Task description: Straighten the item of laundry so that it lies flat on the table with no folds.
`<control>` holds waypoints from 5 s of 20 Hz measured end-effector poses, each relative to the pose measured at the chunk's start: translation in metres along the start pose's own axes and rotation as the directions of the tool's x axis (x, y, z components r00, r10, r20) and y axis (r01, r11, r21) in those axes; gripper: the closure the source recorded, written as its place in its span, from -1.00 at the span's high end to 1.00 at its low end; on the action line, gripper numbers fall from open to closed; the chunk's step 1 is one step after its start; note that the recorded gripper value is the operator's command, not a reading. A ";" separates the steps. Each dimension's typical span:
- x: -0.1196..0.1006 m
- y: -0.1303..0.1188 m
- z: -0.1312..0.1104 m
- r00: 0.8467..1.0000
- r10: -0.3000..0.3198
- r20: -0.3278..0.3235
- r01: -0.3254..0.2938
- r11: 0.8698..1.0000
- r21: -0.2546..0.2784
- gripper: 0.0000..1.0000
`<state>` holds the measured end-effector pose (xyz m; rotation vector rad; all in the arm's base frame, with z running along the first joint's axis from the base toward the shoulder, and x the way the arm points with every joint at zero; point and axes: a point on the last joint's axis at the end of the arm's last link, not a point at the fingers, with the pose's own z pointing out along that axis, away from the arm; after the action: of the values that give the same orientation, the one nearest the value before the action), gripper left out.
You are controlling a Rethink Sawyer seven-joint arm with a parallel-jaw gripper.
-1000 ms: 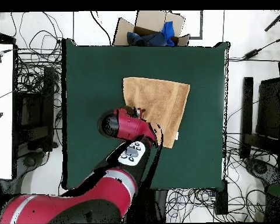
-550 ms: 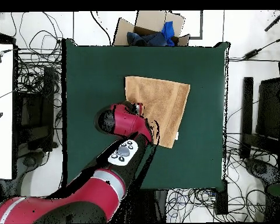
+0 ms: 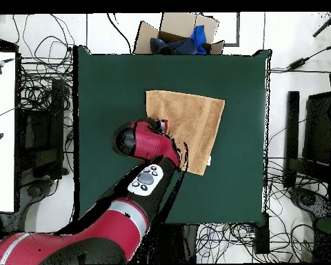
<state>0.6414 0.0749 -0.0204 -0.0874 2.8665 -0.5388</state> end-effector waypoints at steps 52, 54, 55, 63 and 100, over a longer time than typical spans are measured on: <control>-0.041 -0.015 -0.030 0.990 0.140 -0.012 -0.140 0.989 -0.041 1.00; -0.041 -0.014 -0.030 0.990 0.139 -0.008 -0.139 0.990 -0.039 1.00; -0.040 -0.014 -0.030 0.990 0.138 -0.006 -0.138 0.990 -0.038 1.00; -0.032 -0.008 -0.023 0.992 0.123 -0.016 -0.124 0.992 -0.030 1.00; 0.002 0.030 -0.006 0.989 0.079 -0.123 -0.087 0.995 -0.057 1.00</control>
<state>0.6375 0.1045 -0.0265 0.0560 2.9886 -0.4537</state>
